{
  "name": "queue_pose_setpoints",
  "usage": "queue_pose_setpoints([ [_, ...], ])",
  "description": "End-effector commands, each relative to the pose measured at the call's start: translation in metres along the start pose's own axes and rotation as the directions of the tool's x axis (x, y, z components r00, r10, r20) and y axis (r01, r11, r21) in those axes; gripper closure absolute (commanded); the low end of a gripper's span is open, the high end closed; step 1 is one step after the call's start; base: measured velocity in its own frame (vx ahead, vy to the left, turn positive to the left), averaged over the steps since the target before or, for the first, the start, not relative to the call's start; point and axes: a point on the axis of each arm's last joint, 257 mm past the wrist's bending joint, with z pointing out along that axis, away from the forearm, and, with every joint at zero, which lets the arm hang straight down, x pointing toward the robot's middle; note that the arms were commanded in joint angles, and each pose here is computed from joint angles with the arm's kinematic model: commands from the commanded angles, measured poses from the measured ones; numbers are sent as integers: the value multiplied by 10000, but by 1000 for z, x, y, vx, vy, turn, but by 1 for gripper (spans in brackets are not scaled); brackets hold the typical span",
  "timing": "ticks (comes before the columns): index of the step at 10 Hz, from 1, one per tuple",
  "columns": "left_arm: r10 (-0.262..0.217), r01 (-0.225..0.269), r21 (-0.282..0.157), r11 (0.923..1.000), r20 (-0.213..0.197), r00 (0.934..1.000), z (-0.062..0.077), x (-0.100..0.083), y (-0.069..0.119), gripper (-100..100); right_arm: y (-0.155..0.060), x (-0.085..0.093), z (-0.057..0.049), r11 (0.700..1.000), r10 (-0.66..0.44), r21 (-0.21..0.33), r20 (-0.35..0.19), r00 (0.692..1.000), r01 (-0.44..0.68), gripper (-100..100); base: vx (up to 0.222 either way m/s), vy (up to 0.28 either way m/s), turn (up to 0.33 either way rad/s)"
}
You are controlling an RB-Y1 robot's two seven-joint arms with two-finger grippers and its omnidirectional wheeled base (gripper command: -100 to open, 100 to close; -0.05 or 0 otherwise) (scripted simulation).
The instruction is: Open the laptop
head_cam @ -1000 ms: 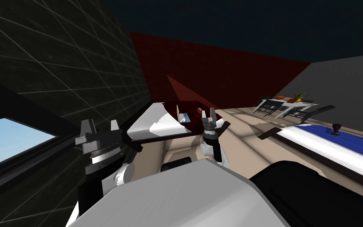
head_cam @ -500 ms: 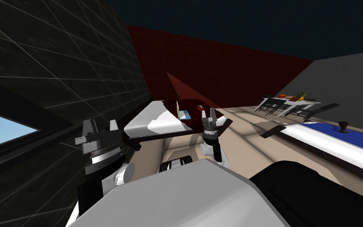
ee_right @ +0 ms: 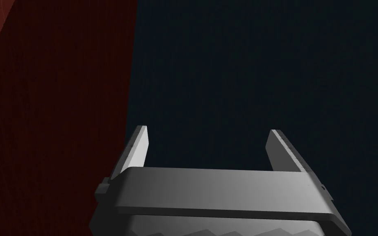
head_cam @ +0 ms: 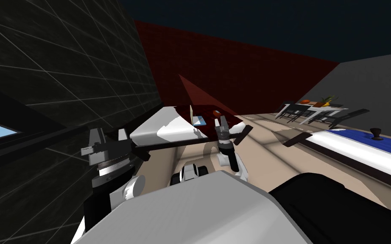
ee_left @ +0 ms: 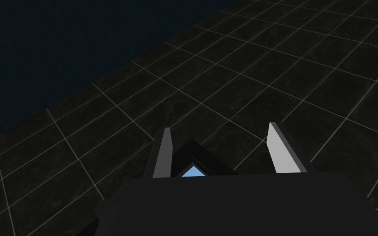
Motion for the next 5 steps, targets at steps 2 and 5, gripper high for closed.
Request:
queue_pose_setpoints([
  [2,0,0,0,10000,0,10000,0,0,0,0,-9,20,3,9941,-1080,-48,-958,9895,1081,-100,6,-1,-5],
  [5,0,0,0,10000,0,10000,0,0,0,0,-22,39,9,9760,-2172,-242,-1738,9605,2163,-100,6,-2,-9],
])
